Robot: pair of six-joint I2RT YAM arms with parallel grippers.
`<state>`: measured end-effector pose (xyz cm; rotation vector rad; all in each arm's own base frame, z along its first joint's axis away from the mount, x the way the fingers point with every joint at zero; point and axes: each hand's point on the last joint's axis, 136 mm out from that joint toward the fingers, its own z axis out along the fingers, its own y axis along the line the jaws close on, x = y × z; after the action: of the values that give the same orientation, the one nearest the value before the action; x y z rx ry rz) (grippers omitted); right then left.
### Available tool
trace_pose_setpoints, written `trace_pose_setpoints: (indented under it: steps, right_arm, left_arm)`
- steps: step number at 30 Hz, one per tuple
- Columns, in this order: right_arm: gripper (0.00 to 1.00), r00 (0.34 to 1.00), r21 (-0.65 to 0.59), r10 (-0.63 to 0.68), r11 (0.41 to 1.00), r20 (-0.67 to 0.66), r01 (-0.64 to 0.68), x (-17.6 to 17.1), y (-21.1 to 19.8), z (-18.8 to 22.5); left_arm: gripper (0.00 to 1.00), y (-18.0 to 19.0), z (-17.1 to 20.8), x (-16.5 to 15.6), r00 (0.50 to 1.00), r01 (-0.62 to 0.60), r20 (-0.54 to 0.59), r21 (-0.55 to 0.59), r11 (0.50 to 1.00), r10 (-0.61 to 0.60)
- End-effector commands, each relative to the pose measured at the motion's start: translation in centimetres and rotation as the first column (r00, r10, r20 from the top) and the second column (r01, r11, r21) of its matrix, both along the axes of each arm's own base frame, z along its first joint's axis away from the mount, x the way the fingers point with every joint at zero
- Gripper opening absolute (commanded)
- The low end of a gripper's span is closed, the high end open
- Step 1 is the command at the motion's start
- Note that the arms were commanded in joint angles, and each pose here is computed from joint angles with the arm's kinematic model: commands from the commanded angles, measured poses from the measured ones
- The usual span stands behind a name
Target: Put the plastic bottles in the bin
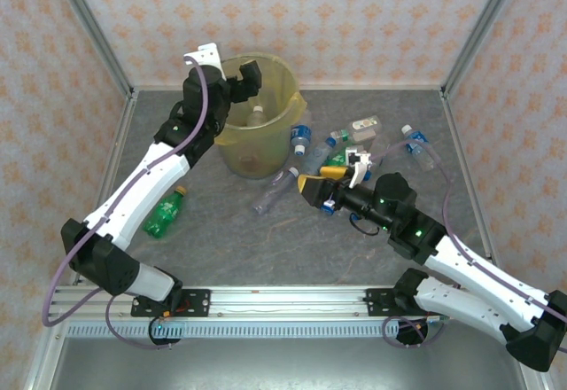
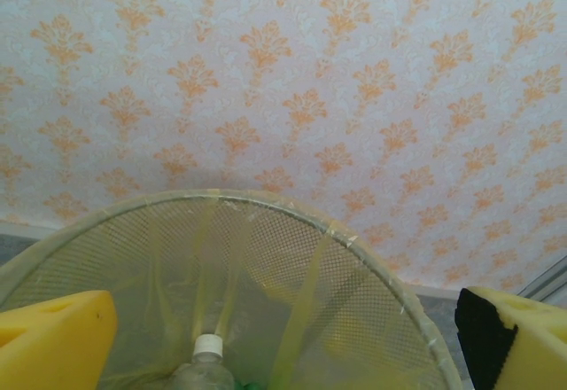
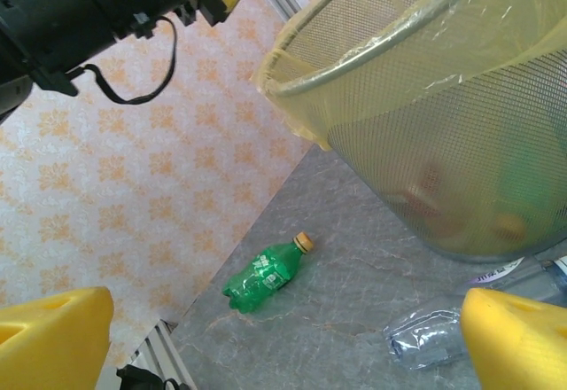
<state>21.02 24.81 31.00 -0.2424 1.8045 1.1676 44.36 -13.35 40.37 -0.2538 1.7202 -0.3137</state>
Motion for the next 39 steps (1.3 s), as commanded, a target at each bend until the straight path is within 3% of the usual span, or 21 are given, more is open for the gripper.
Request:
trace_pose_setpoints:
  steps: [1, 9, 17, 24, 33, 39]
  right_arm:
    - [1.00, 0.999, 0.017, 0.008, 1.000, 0.034, -0.009, -0.2, 0.1, 0.7]
    - [1.00, 0.998, 0.002, 0.048, 0.999, 0.045, -0.048, -0.4, 0.8, 0.8]
    - [1.00, 0.987, -0.012, 0.157, 0.988, 0.021, -0.157, -0.8, 3.3, -0.5]
    - [1.00, 0.974, -0.053, 0.226, 0.973, 0.031, -0.224, -1.6, 5.3, -2.3]
    - [1.00, 0.936, -0.034, 0.345, 0.939, 0.069, -0.343, -3.4, 6.7, -3.9]
    - [1.00, 0.933, -0.033, 0.353, 0.936, 0.074, -0.351, -3.7, 6.7, -4.4]
  left_arm:
    - [0.99, 0.7, 0.6, -2.1, 1.000, -0.006, 0.004, -0.027, 1.000, 0.006]
    - [0.99, 3.5, -1.2, -5.8, 0.997, -0.073, -0.037, -0.028, 0.997, 0.072]
    - [0.99, 8.7, -4.9, -10.4, 0.972, -0.219, -0.091, -0.016, 0.976, 0.216]
    - [0.99, 14.2, -10.6, -13.8, 0.901, -0.371, -0.201, 0.102, 0.923, 0.384]
    - [0.99, 17.0, -17.6, -16.3, 0.826, -0.471, -0.315, 0.072, 0.879, 0.468]
    - [0.99, 20.6, -21.0, -16.6, 0.744, -0.566, -0.401, 0.047, 0.823, 0.535]
